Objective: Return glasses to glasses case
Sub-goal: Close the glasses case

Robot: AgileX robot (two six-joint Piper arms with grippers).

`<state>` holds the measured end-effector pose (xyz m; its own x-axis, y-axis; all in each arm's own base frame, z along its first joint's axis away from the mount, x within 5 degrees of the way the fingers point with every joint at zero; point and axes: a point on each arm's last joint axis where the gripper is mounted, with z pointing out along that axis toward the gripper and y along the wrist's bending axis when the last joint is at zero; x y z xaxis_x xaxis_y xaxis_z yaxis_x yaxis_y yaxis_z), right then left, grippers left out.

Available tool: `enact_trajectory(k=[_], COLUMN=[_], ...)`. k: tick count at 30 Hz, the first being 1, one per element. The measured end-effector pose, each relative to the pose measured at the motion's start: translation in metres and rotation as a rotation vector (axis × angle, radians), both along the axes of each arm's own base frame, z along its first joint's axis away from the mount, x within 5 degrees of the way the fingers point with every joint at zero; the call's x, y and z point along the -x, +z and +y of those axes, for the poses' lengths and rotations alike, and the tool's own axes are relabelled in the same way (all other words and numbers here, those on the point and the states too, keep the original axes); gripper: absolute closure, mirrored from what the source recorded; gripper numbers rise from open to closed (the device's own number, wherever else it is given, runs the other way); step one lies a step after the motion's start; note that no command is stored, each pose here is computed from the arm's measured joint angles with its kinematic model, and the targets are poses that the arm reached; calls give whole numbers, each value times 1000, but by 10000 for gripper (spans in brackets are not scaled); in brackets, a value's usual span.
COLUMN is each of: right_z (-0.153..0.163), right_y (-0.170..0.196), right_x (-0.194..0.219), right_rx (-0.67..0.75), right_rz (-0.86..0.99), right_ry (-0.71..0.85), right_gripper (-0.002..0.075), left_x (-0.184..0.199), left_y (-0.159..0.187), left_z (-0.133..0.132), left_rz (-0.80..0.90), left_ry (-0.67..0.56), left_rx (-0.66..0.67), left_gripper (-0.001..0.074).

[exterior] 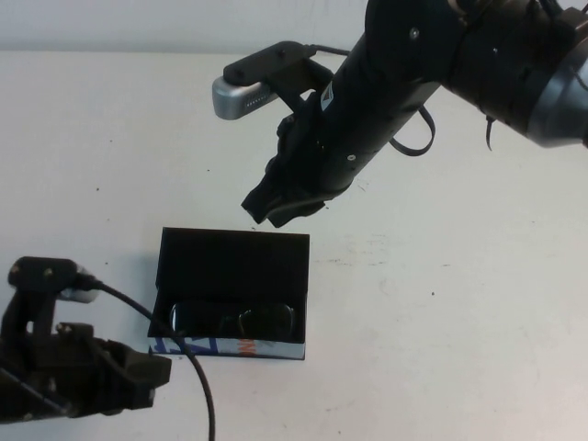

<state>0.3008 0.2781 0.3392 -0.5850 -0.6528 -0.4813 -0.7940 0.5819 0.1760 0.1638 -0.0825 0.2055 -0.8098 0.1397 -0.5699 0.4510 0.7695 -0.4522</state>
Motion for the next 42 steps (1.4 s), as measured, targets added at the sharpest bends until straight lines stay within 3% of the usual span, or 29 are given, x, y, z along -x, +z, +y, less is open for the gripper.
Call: enact_trajectory(k=[8, 17, 30, 42], right_z=[2, 7, 26, 41], right_y=[-22, -30, -46, -84], right_x=[-21, -28, -61, -99], right_rx=[-4, -22, -53, -56], right_rz=[5, -10, -42, -21], right_ry=[-48, -64, -84, -116], right_gripper=[737, 737, 737, 737], left_x=[-21, -43, -54, -55], left_y=[-38, -68, -73, -74], left_z=[-31, -42, -46, -44], left_rz=[-27, -56, -82, -87], left_ry=[-74, -154, -190, -178], left_rx=[-38, -87, -112, -141], left_gripper=[735, 735, 735, 735])
